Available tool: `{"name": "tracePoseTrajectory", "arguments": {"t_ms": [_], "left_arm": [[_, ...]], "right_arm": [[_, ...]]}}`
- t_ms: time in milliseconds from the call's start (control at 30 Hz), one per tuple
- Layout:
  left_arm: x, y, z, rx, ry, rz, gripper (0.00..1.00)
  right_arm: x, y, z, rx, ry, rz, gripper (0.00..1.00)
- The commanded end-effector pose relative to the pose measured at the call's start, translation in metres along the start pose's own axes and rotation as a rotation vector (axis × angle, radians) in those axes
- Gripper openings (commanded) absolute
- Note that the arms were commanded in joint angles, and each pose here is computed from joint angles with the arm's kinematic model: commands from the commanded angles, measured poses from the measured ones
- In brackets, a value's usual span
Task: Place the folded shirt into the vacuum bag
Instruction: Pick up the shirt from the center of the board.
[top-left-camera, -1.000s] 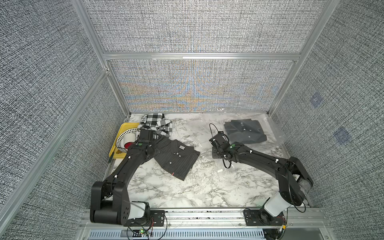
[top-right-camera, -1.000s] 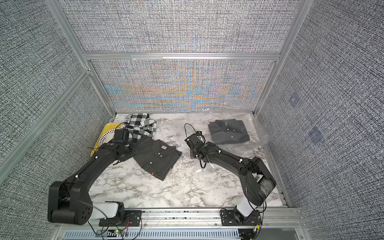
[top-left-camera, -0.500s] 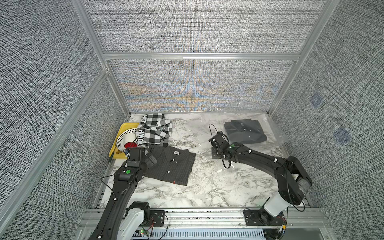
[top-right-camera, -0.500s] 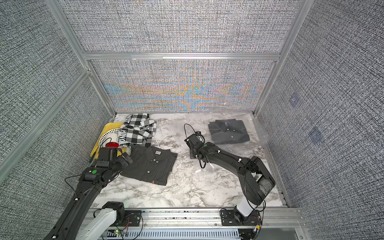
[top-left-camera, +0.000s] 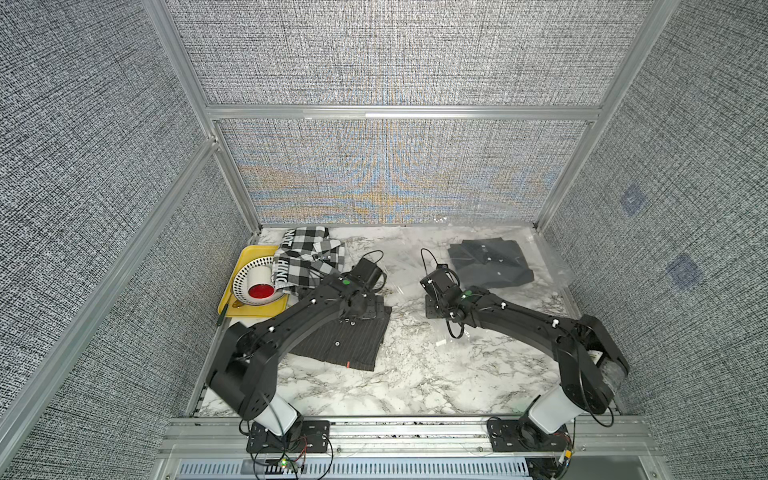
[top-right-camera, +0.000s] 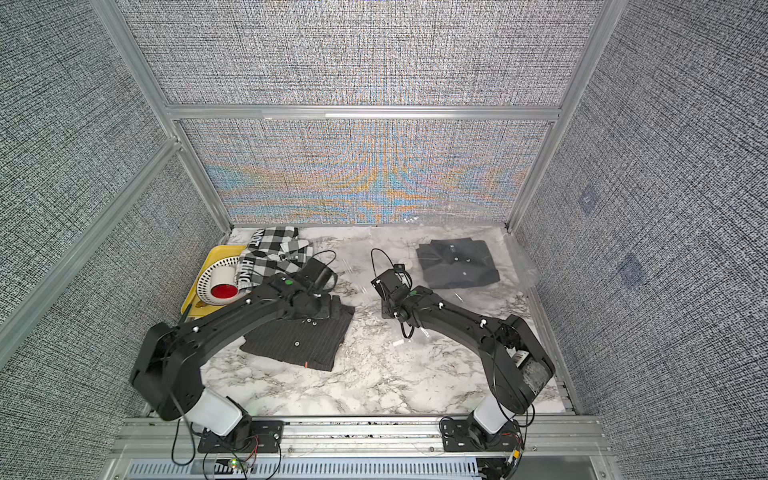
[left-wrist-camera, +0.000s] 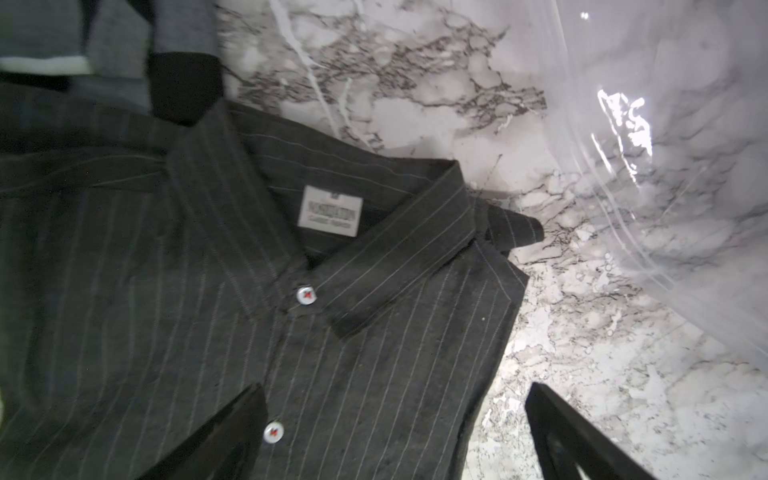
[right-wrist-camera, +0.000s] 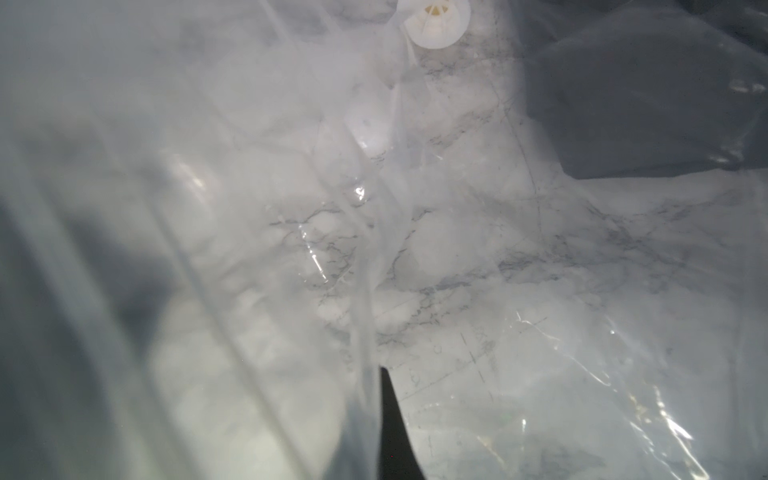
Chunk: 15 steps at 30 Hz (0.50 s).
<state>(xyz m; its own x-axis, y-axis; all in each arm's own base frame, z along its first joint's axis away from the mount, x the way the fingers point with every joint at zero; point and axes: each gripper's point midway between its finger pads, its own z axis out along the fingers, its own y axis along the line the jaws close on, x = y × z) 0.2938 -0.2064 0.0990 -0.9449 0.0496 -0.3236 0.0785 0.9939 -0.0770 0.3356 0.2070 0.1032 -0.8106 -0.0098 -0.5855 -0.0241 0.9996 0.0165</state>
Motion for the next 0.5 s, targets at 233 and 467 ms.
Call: {"name": "tracePoseTrajectory", "arguments": {"t_ms": [233, 467], "left_arm": [[-0.012, -0.031, 0.058, -0.077, 0.052, 0.109, 1.0], [0.002, -0.031, 0.109, -0.116, 0.124, 0.094, 0.92]], "right_arm": [[-0.004, -0.001, 0.001, -0.005, -0.017, 0.016, 0.0], [-0.002, -0.002, -0.001, -0.012, -0.017, 0.015, 0.0]]}}
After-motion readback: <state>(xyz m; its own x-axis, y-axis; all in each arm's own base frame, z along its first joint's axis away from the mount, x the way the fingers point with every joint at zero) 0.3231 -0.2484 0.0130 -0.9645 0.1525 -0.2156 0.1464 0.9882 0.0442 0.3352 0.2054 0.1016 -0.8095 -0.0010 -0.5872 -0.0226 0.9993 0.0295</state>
